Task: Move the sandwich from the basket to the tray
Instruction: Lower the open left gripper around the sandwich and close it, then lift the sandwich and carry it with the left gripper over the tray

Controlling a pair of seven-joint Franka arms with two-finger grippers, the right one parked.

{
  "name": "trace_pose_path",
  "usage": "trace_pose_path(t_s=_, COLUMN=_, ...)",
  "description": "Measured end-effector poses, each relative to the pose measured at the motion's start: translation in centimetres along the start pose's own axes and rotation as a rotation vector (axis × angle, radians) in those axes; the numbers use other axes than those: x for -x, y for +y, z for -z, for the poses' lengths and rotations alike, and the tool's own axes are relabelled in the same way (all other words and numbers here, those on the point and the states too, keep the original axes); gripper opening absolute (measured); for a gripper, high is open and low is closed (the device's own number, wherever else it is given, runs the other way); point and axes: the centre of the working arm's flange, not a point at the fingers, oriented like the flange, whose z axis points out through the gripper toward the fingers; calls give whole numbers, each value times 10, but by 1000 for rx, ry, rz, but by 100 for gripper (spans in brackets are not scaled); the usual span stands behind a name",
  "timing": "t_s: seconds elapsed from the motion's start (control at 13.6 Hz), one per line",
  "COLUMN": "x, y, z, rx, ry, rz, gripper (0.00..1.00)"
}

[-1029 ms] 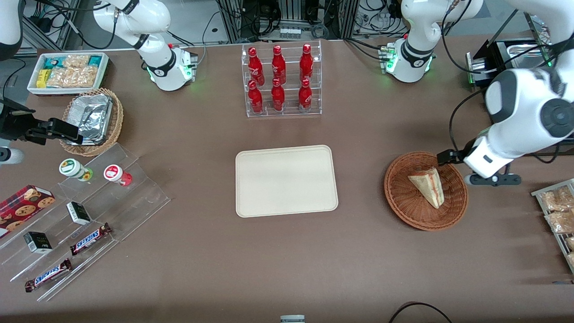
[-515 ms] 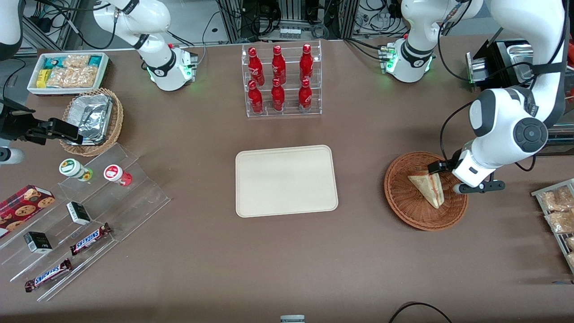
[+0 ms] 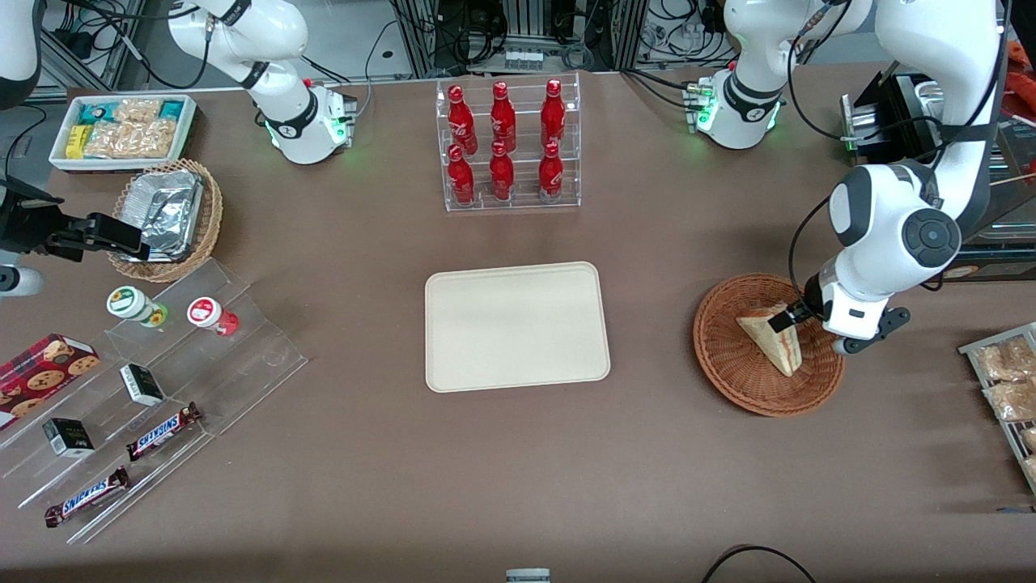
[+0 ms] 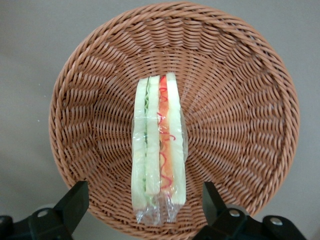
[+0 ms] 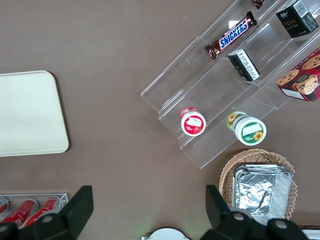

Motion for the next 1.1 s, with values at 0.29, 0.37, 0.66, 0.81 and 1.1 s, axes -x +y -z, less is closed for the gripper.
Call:
trace_pose_path(t_s=0.29, x=3, y=5, z=-24, rx=-7, ry=-10, rz=52, gripper=100)
trace_pose_path(t_s=0.37, x=4, y=6, z=-30, rx=-13, ry=-16, rz=51, gripper=100)
trace_pose_path(t_s=0.66, x=6, y=7, z=-46, rx=-28, ry=-37, rz=51, gripper=100)
trace_pose_path(t_s=0.81, x=6, y=7, z=-47, rx=-29, ry=-39, rz=51, gripper=96)
trace_pose_path(t_s=1.1, x=4, y=8, z=-44, rx=-26, ry=-35, rz=51, gripper=54)
